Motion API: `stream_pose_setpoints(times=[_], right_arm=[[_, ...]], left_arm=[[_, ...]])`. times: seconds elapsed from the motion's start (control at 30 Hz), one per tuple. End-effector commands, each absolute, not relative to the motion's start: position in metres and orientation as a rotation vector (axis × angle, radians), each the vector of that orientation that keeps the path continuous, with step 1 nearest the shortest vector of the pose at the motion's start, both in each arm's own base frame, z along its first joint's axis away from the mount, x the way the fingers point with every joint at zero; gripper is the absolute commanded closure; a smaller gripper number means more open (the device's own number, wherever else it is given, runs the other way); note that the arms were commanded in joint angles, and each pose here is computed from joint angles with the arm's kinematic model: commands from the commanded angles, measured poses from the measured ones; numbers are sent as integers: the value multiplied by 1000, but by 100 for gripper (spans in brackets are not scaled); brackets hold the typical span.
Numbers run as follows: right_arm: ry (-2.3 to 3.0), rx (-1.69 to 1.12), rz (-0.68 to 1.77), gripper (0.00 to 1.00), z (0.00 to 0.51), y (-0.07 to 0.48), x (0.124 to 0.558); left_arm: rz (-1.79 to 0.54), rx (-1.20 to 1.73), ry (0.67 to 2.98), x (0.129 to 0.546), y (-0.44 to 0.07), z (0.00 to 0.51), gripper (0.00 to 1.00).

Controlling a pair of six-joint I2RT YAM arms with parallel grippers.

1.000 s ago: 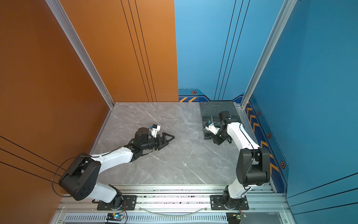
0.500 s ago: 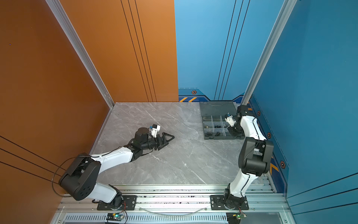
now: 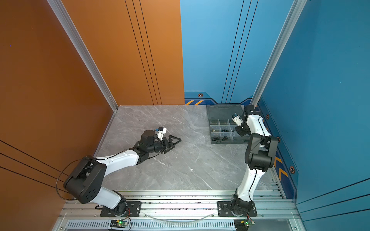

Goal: Sort the screws and nuts into containers
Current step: 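Lift the silver bolt and carry it over the organizer box, then lower the silver bolt into the bolt compartment and open the right gripper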

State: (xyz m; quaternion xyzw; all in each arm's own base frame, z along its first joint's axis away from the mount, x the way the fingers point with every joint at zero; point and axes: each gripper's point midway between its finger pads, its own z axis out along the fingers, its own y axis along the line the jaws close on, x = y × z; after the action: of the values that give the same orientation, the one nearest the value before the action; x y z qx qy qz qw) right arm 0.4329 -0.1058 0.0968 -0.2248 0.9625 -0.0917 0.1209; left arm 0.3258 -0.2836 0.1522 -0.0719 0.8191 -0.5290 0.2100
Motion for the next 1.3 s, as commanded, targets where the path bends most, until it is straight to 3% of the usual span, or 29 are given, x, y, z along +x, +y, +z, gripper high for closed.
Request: stream_pose_setpoints(times=[0.0, 0.83, 1.27], right_arm=[[2809, -710, -279, 100, 93, -102, 436], [2879, -809, -224, 100, 62, -82, 422], [2871, -778, -272, 65, 66, -85, 425]], left_arm=[[-1456, -185, 2256, 337, -284, 158, 2], [-1441, -198, 2256, 333, -276, 155, 2], [-1436, -192, 2254, 332, -274, 158, 2]])
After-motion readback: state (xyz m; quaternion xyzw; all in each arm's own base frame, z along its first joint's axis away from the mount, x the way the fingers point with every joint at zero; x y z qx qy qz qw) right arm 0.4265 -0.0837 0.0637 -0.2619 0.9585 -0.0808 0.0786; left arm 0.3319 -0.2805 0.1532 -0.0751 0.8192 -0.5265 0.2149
